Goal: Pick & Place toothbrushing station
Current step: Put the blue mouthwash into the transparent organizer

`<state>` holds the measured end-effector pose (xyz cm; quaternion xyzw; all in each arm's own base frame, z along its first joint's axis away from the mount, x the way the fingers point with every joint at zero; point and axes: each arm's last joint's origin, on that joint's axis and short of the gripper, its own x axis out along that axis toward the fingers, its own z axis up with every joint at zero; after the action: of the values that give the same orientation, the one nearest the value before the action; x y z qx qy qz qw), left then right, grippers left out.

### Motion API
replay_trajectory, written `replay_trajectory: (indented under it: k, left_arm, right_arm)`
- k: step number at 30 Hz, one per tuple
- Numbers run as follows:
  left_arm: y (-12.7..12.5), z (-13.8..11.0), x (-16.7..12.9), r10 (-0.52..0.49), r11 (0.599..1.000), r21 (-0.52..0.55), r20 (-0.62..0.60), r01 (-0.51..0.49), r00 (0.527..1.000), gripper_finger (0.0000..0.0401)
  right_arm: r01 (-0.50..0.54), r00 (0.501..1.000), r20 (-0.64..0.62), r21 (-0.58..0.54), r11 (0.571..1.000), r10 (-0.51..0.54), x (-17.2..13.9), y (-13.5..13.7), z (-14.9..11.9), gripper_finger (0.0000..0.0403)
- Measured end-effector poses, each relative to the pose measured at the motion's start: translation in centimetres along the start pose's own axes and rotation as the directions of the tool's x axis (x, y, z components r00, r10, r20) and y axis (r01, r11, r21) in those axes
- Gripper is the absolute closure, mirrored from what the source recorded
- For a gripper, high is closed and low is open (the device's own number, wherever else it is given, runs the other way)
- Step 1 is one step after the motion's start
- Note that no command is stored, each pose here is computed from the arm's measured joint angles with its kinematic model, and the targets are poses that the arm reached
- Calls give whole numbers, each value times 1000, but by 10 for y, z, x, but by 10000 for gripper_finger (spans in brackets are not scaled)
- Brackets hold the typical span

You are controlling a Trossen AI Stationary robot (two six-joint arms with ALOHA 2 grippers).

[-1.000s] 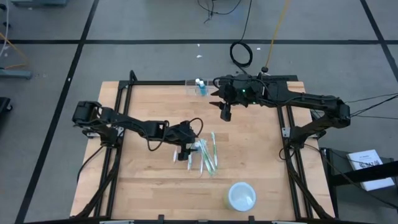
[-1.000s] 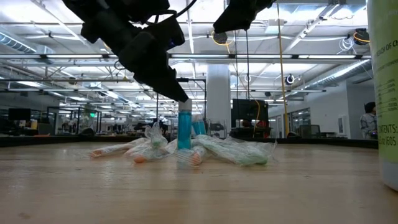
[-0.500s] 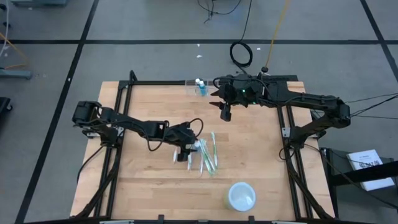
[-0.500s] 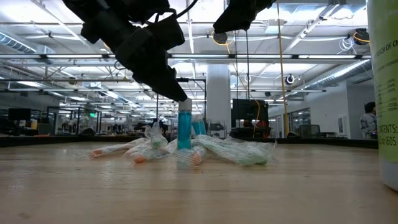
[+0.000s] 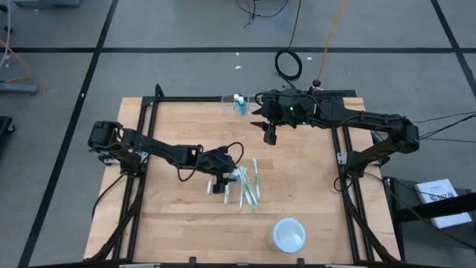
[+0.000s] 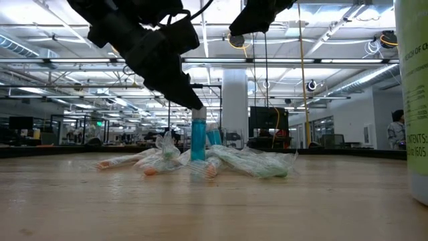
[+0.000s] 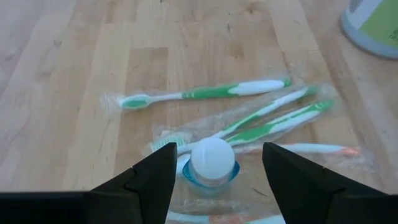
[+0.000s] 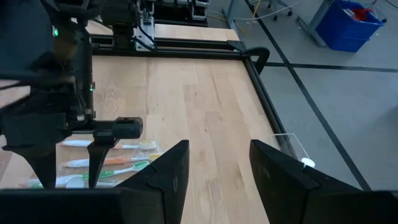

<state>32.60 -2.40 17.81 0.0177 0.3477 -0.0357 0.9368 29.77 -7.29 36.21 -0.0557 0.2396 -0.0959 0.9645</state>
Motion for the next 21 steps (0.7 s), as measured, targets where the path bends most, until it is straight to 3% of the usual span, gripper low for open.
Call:
replay_trajectory:
  k: [21]
  left_arm:
    - [3,-4,7,51,998,32,-16,-51,999,162]
  right_arm:
    - [0,1000,0,0,1000,0,0,0,0,243]
